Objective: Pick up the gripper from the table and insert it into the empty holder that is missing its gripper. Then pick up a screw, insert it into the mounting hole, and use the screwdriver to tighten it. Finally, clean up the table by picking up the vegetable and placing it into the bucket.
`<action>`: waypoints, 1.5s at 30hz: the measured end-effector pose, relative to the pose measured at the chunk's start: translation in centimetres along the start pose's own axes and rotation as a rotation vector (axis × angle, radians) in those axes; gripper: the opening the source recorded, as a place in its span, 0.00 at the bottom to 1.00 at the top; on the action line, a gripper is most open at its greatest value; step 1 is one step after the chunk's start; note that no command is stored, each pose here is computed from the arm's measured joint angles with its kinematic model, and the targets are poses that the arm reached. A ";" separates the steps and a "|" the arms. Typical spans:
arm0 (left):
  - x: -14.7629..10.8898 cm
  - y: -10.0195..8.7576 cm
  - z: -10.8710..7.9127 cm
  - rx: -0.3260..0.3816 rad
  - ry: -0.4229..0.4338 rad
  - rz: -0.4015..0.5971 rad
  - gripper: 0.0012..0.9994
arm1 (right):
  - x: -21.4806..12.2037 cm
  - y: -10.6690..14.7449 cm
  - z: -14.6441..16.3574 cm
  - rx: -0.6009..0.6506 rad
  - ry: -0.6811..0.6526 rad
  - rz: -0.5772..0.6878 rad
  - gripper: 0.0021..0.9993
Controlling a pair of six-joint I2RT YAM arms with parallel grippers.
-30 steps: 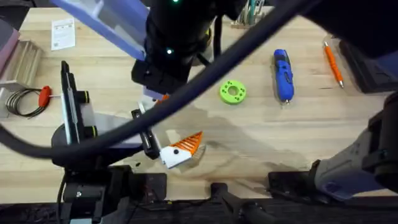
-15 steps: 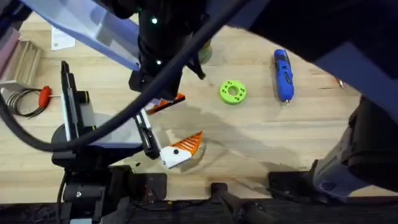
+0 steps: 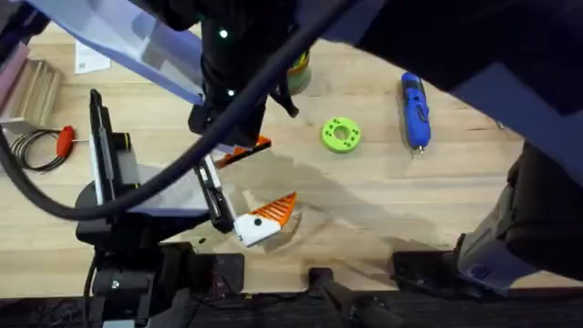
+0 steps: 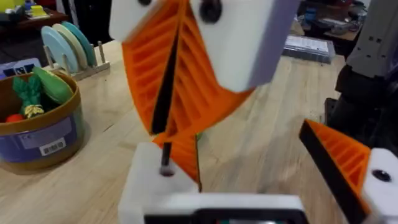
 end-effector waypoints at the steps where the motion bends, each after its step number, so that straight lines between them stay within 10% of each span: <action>1: 0.0 0.0 0.0 0.000 0.000 0.000 0.99 | 0.0 0.0 0.0 0.000 0.000 0.001 0.00; 45: 0.0 0.0 0.0 0.000 0.000 0.000 0.99 | 0.4 0.0 0.6 -0.013 -0.006 0.021 0.00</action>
Point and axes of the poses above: each hand's point on the last joint's axis, 136 mm out from that joint toward the fingers, its own x axis out along the fingers, its own z axis along the line the jaws close on, y = z × x, the point moved 5 cm from there along -x, back along the fingers, and after that the axes turned 2 degrees about -x, right-handed, at the moved point
